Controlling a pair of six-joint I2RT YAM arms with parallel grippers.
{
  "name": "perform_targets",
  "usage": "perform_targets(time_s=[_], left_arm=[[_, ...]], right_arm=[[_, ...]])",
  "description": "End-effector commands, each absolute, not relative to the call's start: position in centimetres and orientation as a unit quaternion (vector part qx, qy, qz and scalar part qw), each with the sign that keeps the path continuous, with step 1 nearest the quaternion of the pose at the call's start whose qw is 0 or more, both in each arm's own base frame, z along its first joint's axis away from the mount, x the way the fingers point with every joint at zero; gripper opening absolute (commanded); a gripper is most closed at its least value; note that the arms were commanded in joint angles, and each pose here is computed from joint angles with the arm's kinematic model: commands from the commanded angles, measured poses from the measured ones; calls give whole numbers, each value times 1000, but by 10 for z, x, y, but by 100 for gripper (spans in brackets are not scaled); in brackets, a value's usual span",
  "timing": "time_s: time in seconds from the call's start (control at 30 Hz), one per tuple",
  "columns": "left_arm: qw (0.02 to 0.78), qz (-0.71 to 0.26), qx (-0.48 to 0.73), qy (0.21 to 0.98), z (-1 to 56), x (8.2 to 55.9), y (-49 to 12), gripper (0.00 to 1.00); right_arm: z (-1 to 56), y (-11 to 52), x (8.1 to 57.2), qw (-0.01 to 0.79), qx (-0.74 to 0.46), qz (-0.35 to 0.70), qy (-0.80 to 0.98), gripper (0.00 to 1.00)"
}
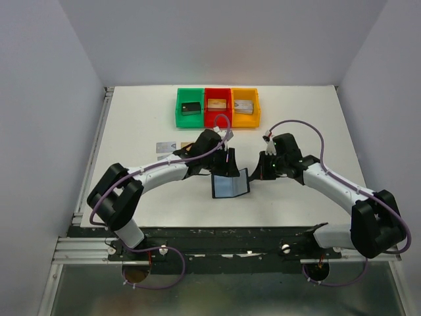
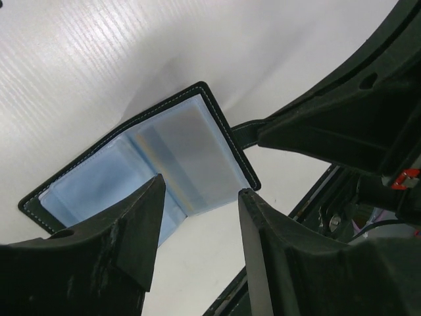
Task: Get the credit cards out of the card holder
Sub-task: Remove the credit card from the card holder.
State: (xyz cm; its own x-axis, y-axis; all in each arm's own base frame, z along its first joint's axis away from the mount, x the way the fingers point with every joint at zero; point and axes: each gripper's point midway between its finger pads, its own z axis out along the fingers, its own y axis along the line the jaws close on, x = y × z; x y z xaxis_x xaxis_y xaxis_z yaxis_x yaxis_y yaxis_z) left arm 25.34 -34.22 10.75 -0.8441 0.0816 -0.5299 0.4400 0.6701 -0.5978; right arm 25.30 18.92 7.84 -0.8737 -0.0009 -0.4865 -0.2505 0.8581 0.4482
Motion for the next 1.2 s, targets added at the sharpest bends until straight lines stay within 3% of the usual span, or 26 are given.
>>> perform_targets(time_s=[0.0,1.17], left_arm=[[209,-363,181,890,96,247,-352,58],[189,-319,196,907,72,245,-360,61]], right_arm=[[95,201,254,259,-89,299,914,0],[108,213,251,261,-108,336,899,0]])
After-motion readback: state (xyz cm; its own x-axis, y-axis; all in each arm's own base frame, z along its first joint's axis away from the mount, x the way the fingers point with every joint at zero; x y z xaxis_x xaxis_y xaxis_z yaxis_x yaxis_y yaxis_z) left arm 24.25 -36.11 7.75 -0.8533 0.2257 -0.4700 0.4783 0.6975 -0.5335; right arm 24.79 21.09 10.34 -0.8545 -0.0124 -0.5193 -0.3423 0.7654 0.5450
